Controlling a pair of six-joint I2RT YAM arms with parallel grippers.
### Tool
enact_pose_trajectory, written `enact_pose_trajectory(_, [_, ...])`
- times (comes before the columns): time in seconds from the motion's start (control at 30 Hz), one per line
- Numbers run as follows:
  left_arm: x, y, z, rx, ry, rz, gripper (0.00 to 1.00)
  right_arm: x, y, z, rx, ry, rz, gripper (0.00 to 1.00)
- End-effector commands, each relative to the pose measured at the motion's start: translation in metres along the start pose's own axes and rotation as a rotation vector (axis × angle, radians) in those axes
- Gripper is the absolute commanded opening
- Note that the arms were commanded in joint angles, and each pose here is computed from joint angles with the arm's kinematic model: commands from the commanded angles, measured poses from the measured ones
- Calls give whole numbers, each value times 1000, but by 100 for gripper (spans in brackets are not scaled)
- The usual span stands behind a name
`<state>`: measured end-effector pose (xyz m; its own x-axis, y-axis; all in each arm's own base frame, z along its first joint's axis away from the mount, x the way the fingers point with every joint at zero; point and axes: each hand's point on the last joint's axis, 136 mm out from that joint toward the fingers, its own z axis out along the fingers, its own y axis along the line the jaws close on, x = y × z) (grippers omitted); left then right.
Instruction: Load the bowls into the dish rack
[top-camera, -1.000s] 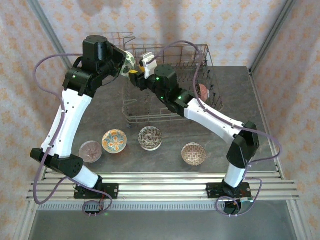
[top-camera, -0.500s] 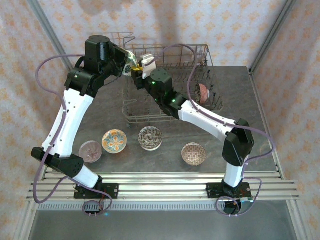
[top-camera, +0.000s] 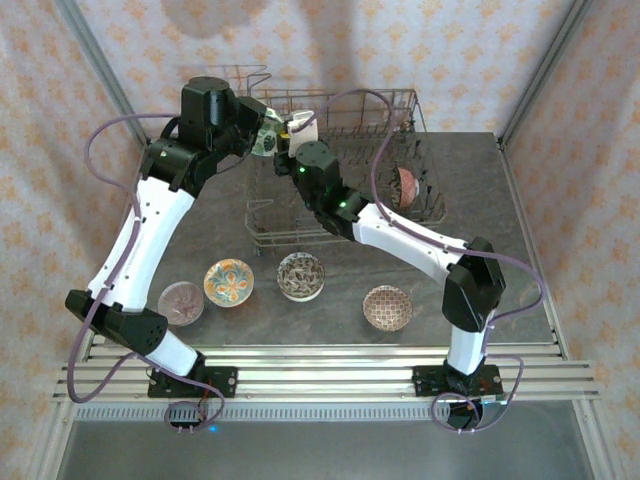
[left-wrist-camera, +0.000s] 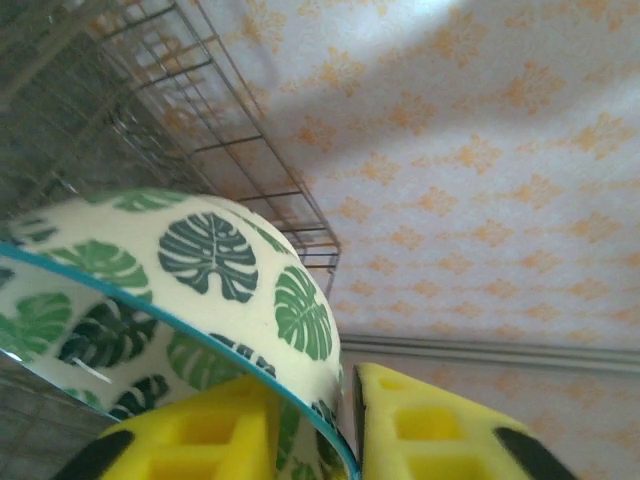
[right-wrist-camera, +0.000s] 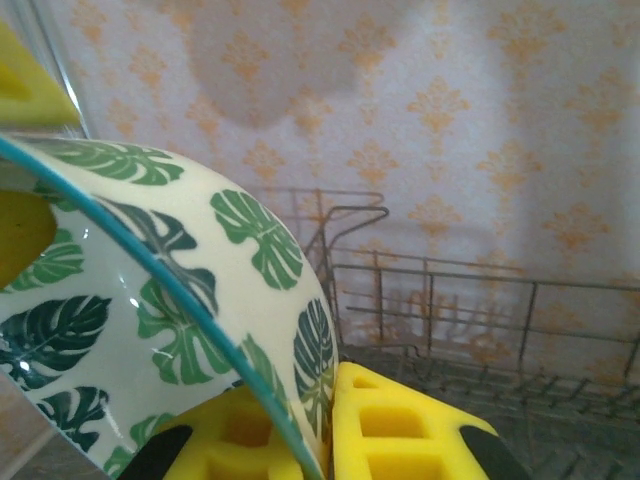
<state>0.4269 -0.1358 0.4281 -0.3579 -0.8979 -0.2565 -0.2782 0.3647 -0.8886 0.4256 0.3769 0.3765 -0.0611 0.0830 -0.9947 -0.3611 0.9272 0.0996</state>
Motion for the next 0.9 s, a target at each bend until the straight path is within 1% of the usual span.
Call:
enact_pose_trajectory(0.0, [-11,-12,-13,21,-47,67,40,-41,-21,-7,114,-59,82,0])
enact_pose_trajectory(0.07, [-12,-14,-17,24,-54,87,46,-39,-29,-5,144,-25,93,0])
enact_pose_trajectory(0.13, [-15,-14,-20,28,-69,93,56,-38,-36,-5,158,-7,107,0])
enact_pose_trajectory(0.2, [-17,-16,-24,32,-81,115,63,-36,-42,-6,177,8,97,0])
enact_pose_trajectory(0.23, [-19,-17,-26,32,-87,132,66,-35,-49,-8,203,20,88,0])
enact_pose_trajectory(0.33, [-26,-18,-36,11,-117,200,70,-35,-71,-15,281,49,71,0])
enact_pose_trajectory(0.47, [-41,-6,-46,-42,-147,300,70,-32,-118,-29,423,127,62,0])
enact_pose_trajectory(0.57, [-51,15,-50,-114,-142,375,70,-29,-152,-46,556,186,12,0])
enact_pose_trajectory(0.63, [-57,37,-52,-179,-137,426,70,-29,-169,-57,628,204,-32,0])
enact_pose_trajectory(0.73, [-67,73,-52,-264,-132,459,70,-27,-187,-72,709,226,-89,0])
enact_pose_trajectory(0.87, [-69,118,-44,-344,-73,472,68,-19,-209,-86,827,286,-166,0])
